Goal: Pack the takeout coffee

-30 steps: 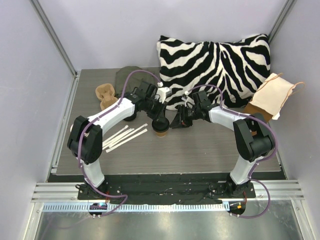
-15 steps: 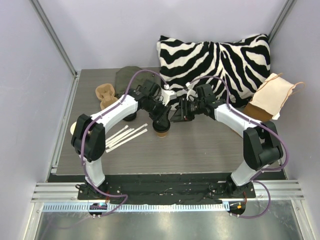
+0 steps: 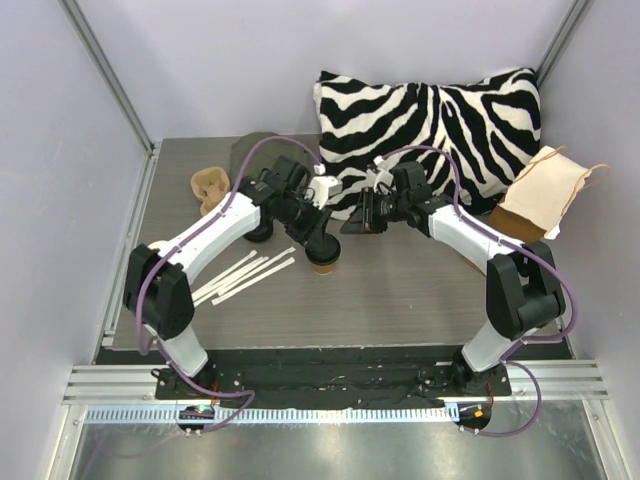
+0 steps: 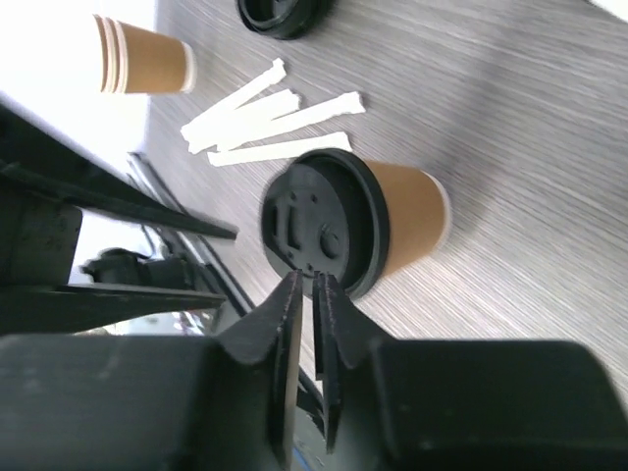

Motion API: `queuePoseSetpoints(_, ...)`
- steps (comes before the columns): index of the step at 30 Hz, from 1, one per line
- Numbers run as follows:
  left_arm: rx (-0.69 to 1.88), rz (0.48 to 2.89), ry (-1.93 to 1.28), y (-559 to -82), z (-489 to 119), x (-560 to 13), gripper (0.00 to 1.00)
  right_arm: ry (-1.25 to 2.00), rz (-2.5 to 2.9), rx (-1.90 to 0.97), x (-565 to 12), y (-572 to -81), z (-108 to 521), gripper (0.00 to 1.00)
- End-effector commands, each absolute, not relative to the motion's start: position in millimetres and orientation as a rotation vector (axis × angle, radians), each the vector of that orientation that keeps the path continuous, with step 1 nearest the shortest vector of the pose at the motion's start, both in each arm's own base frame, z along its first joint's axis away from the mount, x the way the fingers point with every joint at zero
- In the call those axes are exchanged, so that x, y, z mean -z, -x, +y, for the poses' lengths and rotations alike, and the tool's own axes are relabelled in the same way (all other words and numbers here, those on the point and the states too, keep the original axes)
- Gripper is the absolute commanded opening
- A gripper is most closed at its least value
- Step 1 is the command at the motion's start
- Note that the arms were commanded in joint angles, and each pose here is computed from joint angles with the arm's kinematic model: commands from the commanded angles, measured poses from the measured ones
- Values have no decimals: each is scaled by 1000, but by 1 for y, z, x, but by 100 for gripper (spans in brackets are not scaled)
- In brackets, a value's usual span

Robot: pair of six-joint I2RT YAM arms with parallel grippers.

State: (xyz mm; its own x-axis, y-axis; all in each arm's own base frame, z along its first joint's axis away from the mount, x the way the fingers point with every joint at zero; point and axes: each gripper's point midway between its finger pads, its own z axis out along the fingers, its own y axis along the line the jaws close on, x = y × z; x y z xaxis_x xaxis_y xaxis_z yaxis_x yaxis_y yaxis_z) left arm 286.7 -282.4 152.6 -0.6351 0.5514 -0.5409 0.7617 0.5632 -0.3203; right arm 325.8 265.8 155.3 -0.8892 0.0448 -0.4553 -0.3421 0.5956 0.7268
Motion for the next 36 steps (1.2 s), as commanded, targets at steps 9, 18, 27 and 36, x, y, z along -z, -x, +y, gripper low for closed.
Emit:
queuePoseSetpoints(9,1637,2313,-464,-308,-304,-214,24,14,2198,-1701,-202,-334,310,4)
queuePoseSetpoints(18,1707,2449,-259,-307,-306,-163,9,-104,2334,-1686,-156,-327,312,1)
queuePoseSetpoints(27,1598,2661,-98,-313,-282,-93,1,-153,2543,-1508,-81,-319,298,1)
queuePoseSetpoints(36,1785,2352,-358,-299,-290,-192,1,-28,2256,-1731,-192,-329,313,1)
